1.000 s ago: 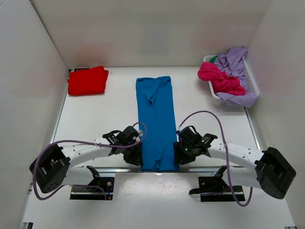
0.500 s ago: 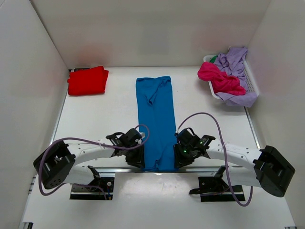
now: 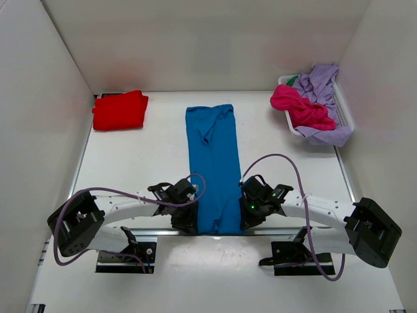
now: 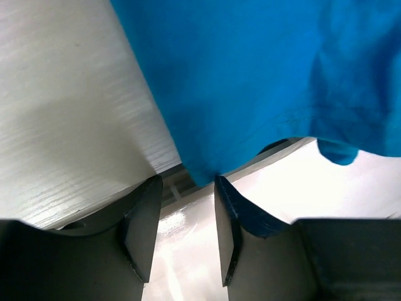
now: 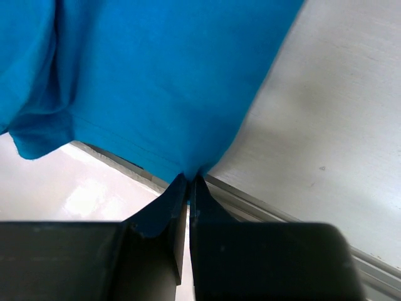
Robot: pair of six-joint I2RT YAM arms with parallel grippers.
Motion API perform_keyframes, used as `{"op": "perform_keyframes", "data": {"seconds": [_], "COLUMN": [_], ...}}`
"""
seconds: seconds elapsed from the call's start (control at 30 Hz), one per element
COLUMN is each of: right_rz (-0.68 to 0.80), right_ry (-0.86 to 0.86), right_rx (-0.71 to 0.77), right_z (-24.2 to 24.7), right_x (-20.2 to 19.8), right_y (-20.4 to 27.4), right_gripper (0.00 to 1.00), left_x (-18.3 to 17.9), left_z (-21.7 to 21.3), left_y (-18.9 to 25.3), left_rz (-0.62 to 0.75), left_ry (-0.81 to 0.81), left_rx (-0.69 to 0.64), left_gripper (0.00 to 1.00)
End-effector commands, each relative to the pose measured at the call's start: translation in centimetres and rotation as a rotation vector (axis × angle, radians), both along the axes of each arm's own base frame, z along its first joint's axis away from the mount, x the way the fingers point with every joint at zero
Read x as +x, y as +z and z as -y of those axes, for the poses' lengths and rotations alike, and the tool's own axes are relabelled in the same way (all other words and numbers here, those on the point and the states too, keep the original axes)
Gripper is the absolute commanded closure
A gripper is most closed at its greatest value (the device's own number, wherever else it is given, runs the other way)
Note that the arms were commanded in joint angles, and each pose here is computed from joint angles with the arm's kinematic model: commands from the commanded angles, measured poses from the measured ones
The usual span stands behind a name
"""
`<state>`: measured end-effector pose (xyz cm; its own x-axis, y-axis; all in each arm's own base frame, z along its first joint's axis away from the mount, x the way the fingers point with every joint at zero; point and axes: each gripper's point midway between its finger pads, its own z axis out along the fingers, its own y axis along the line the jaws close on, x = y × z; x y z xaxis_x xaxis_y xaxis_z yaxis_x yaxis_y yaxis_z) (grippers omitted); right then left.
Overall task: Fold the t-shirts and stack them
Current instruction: Grab the bottom of the folded rectangular tshirt with both arms
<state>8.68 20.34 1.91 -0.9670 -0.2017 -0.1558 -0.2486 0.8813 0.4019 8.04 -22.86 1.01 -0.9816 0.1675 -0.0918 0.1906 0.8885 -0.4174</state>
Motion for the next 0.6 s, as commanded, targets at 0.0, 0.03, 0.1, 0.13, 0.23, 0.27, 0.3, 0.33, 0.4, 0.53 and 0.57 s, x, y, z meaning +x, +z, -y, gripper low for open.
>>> {"op": "perform_keyframes", "data": {"seconds": [0.0, 0.03, 0.1, 0.13, 0.23, 0.27, 0.3, 0.33, 0.4, 0.53, 0.57], "right_rz": [0.042, 0.042, 0.038, 0.032, 0.043, 0.039, 0.040, 0.038, 0.040, 0.036, 0.042], "right_ry": [0.018, 0.016, 0.015, 0.015, 0.019, 0.020, 0.012, 0.022, 0.023, 0.030, 0.023], "right_rx": [0.030, 0.025, 0.035, 0.027, 0.040, 0.040, 0.035, 0.031, 0.031, 0.033, 0.031], "right_z": [-1.0, -1.0, -1.2, -1.0, -1.3, -1.3, -1.2, -1.2, -1.2, -1.3, -1.3], "right_x": [0.9, 0.9, 1.0, 0.8, 1.2, 1.1, 1.2, 1.1, 1.1, 1.1, 1.4], "right_y": [1.2, 1.1, 1.3, 1.1, 1.3, 1.3, 1.2, 1.2, 1.1, 1.1, 1.2], "right_gripper": [0.99, 1.00, 1.00, 1.00, 1.00, 1.00, 1.00, 1.00, 1.00, 0.99, 1.00], "left_x": [1.7, 1.8, 2.1, 2.4, 3.1, 3.2, 3.5, 3.8, 4.0, 4.5, 4.4], "left_z": [-0.2, -0.1, -0.2, 0.2, 0.8, 0.9, 1.0, 1.2, 1.5, 1.9, 2.1], "left_y": [0.3, 0.1, 0.0, 0.0, 0.3, 0.4, 0.4, 0.6, 0.6, 0.7, 0.9], "left_rz": [0.090, 0.100, 0.115, 0.123, 0.143, 0.145, 0.162, 0.174, 0.175, 0.173, 0.172], "left_ry": [0.015, 0.011, 0.025, 0.034, 0.054, 0.055, 0.055, 0.061, 0.065, 0.073, 0.073], "left_rx": [0.023, 0.030, 0.041, 0.034, 0.036, 0.037, 0.049, 0.047, 0.046, 0.040, 0.040], "left_gripper": [0.49, 0.49, 0.49, 0.49, 0.50, 0.50, 0.51, 0.53, 0.54, 0.88, 0.94]}}
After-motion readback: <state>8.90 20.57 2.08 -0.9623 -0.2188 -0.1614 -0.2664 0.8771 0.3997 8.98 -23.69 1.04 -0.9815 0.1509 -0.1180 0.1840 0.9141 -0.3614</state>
